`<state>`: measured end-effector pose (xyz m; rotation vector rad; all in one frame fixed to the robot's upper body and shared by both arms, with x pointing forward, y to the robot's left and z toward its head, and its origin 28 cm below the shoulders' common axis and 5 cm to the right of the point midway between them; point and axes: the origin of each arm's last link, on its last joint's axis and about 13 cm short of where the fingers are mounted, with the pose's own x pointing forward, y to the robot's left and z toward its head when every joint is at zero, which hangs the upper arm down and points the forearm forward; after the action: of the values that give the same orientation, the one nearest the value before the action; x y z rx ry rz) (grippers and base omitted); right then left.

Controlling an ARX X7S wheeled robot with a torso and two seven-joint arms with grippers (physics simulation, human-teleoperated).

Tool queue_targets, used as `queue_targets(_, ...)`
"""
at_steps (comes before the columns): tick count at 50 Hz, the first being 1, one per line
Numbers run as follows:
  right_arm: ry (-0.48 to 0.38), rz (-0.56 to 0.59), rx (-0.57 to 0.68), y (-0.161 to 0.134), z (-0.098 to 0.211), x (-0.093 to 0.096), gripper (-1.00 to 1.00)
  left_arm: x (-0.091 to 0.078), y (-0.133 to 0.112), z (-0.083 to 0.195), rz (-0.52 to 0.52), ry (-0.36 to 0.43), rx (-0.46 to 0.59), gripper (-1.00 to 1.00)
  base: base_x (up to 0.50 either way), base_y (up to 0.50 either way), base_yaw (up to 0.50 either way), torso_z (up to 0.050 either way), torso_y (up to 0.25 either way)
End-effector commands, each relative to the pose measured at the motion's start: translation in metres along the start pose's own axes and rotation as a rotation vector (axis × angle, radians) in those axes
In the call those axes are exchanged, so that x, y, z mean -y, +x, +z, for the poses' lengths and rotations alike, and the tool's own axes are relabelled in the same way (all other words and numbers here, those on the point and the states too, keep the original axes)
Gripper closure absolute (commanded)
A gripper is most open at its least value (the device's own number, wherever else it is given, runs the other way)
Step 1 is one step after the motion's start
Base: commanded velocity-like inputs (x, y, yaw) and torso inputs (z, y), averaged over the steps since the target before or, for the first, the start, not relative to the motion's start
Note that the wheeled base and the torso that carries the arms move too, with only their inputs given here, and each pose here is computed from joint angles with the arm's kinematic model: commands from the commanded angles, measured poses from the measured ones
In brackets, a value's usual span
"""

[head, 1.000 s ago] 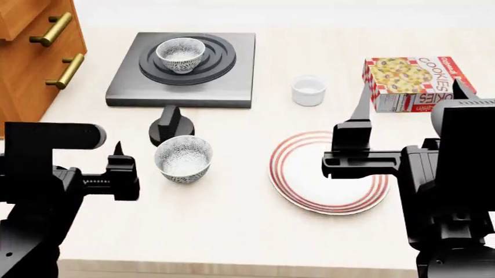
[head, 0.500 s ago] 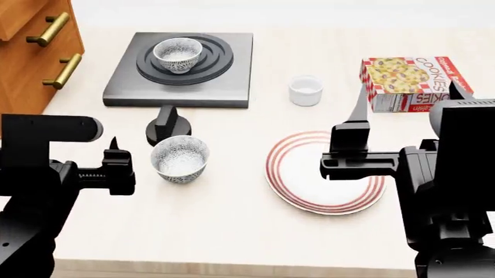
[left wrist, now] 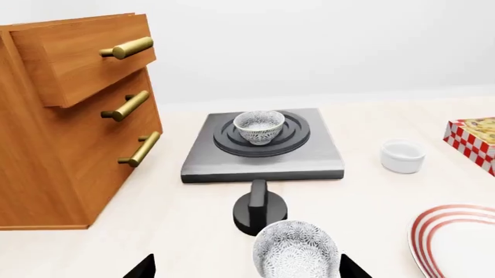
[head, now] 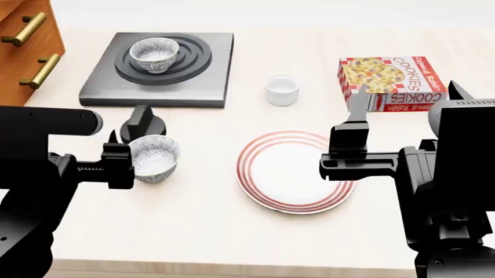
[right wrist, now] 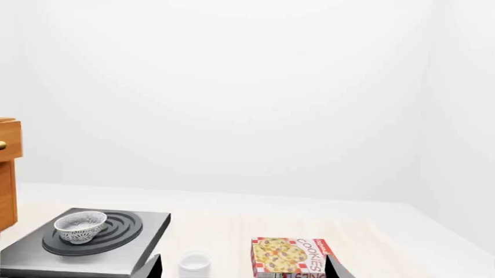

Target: Pick the akita bowl on the stove and place it on the plate.

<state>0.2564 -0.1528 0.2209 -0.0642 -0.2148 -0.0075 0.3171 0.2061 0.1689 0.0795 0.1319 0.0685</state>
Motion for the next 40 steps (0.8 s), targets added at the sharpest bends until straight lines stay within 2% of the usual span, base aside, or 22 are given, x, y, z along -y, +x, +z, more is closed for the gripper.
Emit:
queue_targets(1, 0.000, 0.001, 0.001, -0.0001, 0.0002, 0.0002, -1.00, -0.0003, -0.0010, 0.0009, 0.000, 0.013, 0.010, -1.00, 0.00, -0.18, 0.00, 0.000, 0.000)
queue_targets(27, 0.007, -0.001, 0.009, -0.0001, 0.0018, 0.0000, -1.00, -0.0027, 0.0018, 0.0027, 0.006, 0.023, 0.012, -1.00, 0.00, -0.20, 0.00, 0.000, 0.000)
queue_targets(40, 0.009, -0.002, 0.010, 0.0001, 0.0010, 0.0003, -1.00, -0.0026, 0.0017, 0.0032, 0.007, 0.024, 0.013, -1.00, 0.00, -0.02, 0.00, 0.000, 0.000)
